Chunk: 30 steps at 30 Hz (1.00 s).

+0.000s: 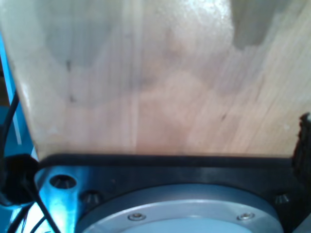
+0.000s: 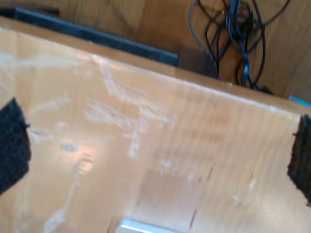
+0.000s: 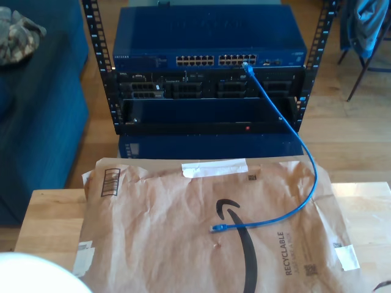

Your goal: Grab the cable and plug it in

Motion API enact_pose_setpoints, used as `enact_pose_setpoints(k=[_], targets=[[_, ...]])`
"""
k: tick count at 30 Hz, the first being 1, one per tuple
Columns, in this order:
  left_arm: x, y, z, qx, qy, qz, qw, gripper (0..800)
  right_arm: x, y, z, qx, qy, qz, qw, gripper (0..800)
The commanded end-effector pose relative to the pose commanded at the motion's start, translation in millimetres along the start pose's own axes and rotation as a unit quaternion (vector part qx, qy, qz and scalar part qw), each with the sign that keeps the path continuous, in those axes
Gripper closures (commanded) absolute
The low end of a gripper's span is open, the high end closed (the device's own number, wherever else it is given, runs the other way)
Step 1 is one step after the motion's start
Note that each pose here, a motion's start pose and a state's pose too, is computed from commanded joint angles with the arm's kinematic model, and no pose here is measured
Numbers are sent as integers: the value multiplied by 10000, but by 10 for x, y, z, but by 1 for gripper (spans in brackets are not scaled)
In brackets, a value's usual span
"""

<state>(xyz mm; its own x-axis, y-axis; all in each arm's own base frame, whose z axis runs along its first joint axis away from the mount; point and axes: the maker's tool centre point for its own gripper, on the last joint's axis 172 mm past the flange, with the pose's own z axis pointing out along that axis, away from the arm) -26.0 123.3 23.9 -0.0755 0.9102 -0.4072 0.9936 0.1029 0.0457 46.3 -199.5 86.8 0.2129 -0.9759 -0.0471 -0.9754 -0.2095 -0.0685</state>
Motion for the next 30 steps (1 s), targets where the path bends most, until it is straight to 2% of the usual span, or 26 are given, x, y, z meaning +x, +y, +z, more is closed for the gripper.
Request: enact_pose_setpoints(k=[6, 11, 14, 30], targets=[[0, 0, 0, 0, 0, 0, 10000, 1, -131, 22, 147, 27, -386, 93, 9992, 3], [0, 0, 0, 0, 0, 0, 10000, 0, -374, 37, 480, 55, -849, 168, 9962, 4], [0, 0, 0, 0, 0, 0, 10000, 1, -375, 85, 646, 31, -708, 264, 9971, 3], [0, 0, 0, 0, 0, 0, 10000, 0, -391, 87, 669, 33, -700, 294, 9971, 2]])
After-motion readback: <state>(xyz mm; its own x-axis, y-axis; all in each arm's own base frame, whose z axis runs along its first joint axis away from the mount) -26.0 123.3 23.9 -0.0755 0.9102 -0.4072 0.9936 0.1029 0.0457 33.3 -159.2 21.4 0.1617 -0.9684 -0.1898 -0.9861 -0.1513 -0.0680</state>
